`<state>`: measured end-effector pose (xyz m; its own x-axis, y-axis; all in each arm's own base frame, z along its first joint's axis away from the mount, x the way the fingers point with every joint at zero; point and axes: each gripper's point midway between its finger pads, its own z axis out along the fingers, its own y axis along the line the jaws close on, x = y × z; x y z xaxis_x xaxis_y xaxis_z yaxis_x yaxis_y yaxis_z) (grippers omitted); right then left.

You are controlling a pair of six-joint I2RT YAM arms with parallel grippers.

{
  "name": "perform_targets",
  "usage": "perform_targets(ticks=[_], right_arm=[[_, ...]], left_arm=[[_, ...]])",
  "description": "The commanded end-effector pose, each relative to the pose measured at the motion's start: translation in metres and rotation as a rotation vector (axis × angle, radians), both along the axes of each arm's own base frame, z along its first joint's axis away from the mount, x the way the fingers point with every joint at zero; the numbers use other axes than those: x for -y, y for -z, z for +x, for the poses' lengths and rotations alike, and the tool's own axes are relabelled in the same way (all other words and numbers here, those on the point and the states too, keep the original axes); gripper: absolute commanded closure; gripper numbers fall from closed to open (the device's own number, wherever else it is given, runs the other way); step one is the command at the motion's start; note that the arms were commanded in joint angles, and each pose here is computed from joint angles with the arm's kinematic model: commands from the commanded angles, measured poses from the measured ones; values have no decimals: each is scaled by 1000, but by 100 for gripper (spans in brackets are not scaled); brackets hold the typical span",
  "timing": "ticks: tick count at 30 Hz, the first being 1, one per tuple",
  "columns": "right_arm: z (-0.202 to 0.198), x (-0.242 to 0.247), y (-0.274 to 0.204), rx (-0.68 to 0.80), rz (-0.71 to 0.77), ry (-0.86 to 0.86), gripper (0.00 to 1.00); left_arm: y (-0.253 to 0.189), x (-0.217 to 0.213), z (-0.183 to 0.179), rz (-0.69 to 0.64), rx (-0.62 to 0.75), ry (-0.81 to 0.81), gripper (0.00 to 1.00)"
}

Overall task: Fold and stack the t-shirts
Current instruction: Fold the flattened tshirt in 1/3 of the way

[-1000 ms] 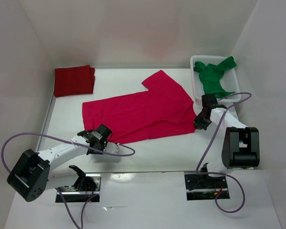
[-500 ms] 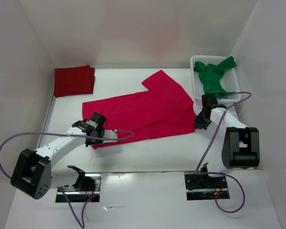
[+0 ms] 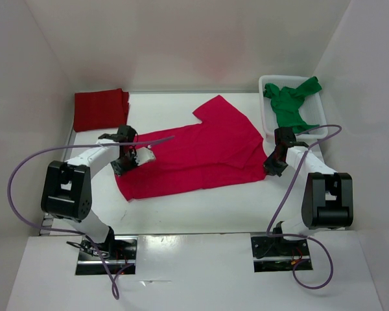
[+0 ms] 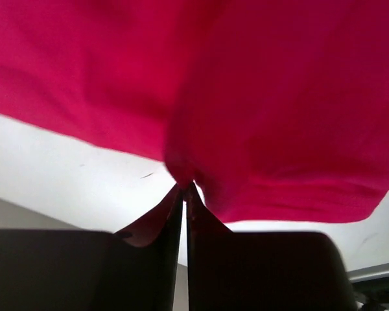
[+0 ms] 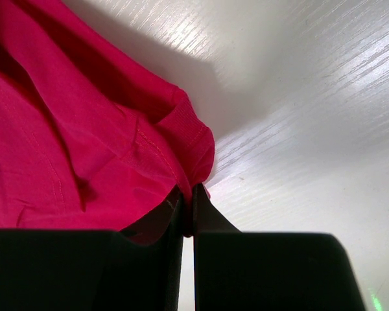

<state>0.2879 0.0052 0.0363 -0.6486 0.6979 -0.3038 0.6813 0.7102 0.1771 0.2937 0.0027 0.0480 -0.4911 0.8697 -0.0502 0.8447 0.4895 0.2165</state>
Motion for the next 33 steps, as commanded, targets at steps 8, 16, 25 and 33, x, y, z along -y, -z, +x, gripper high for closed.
perform_targets(ticks=[8, 16, 25, 33], right_arm=[[12, -5, -15, 47, 15, -42, 100], [13, -7, -14, 47, 23, -45, 100], [12, -7, -11, 38, 20, -54, 100], [13, -7, -14, 47, 20, -54, 100]], left_arm=[[-16, -30, 19, 62, 100, -227, 32], [-46, 25, -57, -30, 34, 60, 30], [2, 63, -99, 66, -86, 401, 29], [17, 58, -85, 125, -41, 324, 30]])
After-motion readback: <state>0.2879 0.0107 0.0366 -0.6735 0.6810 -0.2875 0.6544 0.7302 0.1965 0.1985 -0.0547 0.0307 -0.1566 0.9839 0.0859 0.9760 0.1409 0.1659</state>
